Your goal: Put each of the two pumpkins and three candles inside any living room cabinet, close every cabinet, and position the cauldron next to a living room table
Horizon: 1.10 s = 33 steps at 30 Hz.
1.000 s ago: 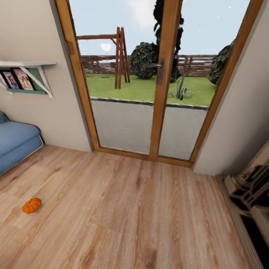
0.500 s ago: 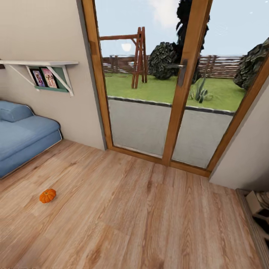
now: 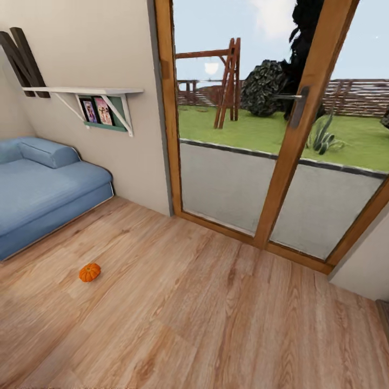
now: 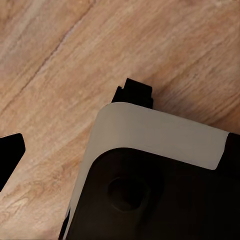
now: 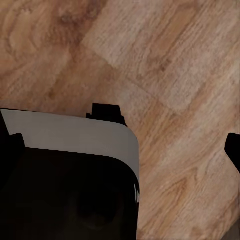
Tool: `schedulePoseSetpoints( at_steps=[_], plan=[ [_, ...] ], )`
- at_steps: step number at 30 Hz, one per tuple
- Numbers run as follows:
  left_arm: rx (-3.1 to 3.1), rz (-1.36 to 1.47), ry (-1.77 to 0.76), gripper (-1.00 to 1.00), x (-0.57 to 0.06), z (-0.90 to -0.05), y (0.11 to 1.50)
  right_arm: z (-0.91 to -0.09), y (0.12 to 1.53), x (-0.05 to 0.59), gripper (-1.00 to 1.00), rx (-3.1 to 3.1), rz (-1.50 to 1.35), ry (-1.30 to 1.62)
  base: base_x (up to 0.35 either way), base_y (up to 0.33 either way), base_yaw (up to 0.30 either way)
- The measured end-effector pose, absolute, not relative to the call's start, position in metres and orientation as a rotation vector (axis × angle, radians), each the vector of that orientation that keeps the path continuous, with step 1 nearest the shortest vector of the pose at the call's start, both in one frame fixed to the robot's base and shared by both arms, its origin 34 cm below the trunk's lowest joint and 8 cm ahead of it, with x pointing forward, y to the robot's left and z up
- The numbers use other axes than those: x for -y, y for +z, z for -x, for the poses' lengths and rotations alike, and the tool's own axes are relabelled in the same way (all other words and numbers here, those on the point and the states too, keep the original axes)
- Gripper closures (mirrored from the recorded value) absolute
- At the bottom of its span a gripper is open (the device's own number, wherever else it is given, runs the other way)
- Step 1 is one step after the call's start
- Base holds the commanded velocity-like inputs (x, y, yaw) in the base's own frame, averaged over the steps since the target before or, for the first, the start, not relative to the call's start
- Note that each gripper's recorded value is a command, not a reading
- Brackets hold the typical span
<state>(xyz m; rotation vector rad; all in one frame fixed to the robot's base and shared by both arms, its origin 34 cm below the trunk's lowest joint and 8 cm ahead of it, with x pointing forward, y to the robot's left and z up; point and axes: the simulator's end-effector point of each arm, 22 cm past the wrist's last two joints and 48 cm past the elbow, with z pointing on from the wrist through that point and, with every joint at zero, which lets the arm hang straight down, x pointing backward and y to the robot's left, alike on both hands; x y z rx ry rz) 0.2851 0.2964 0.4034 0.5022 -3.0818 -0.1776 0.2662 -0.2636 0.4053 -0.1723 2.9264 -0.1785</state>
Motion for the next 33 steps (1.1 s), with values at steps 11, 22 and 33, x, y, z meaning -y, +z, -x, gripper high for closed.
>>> schedulePoseSetpoints(
  at_steps=[11,22,33],
  plan=[
    [3.083,-0.5,-0.176,-1.0,-0.2959,-0.2855,0.4034,-0.2661,0.4053,0.2629,-1.0,-2.927,0.172,-0.177,0.22,-0.216,0.284],
    [3.076,-0.499,-0.177,-1.0,-0.2958,-0.2828,0.4023,-0.2628,0.4044,0.2614,-1.0,-2.935,0.178,-0.174,0.223,-0.23,0.282],
    [3.068,-0.497,-0.178,-1.0,-0.2958,-0.2795,0.4011,-0.2595,0.4033,0.2616,-1.0,-2.943,0.179,-0.174,0.21,-0.218,0.277]
  ],
)
